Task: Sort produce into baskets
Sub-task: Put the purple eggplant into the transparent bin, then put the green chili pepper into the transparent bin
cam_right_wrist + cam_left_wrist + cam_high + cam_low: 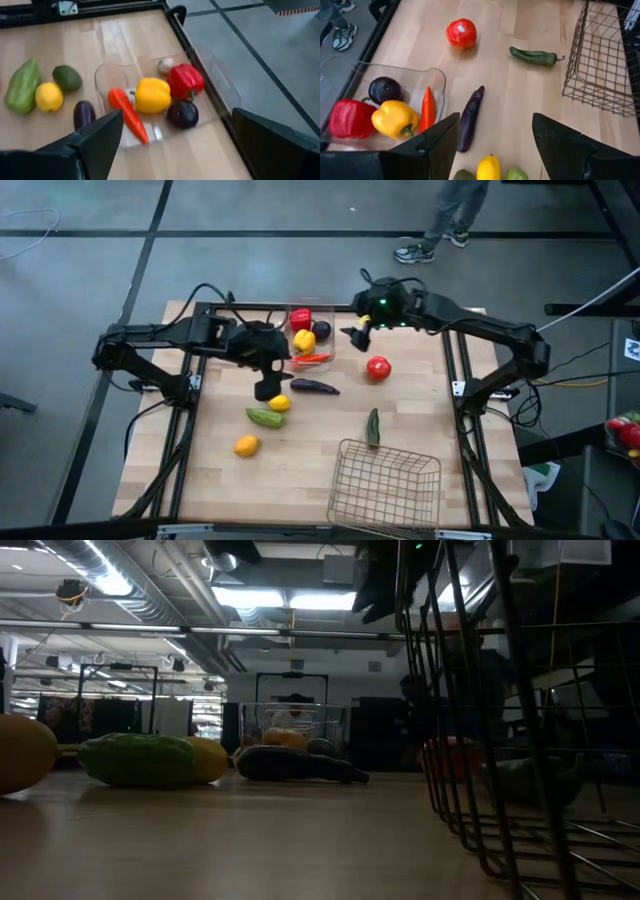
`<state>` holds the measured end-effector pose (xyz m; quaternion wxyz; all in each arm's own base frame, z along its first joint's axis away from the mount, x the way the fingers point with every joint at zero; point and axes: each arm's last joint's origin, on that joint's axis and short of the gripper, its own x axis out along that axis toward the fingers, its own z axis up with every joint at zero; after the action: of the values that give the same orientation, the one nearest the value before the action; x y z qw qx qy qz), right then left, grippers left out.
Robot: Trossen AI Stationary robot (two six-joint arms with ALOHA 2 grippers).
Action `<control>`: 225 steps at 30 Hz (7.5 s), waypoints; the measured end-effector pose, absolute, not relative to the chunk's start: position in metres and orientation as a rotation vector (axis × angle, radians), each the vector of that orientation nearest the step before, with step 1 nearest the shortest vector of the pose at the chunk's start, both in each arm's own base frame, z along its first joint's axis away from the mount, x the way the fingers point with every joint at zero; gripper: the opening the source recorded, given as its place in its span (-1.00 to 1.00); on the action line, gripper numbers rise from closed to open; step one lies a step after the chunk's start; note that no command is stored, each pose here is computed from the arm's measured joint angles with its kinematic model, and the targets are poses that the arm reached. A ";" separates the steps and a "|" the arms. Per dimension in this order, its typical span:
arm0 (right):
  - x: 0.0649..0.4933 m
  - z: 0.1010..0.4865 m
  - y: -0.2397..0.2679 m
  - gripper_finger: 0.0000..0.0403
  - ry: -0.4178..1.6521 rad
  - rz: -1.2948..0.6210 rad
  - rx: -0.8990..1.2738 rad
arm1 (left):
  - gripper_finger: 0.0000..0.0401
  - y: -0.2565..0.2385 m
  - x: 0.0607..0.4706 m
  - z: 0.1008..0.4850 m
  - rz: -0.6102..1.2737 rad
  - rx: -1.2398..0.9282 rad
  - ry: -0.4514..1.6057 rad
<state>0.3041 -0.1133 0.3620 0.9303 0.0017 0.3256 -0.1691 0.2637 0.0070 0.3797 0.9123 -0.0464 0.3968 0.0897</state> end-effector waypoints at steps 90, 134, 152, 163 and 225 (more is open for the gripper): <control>0.206 0.243 -0.006 0.82 1.074 -0.298 0.149 | -0.32 0.017 0.420 0.145 0.219 0.198 1.225; 0.205 0.242 -0.006 0.82 1.079 -0.294 0.142 | -0.46 0.002 0.423 0.168 0.159 0.236 1.165; 0.205 0.242 -0.006 0.82 1.080 -0.293 0.142 | -0.45 0.070 0.392 0.274 0.314 0.190 0.927; 0.205 0.242 -0.006 0.82 1.079 -0.293 0.142 | -0.45 0.134 0.363 0.286 0.504 0.044 0.911; 0.215 0.247 -0.002 0.82 0.959 -0.336 0.546 | 0.08 0.141 0.347 0.244 0.369 -0.093 1.027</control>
<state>0.2146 -0.0023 0.2470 0.8382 0.2583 0.4532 -0.1590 0.3471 0.1406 0.2444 0.8537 -0.0440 0.4884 0.1752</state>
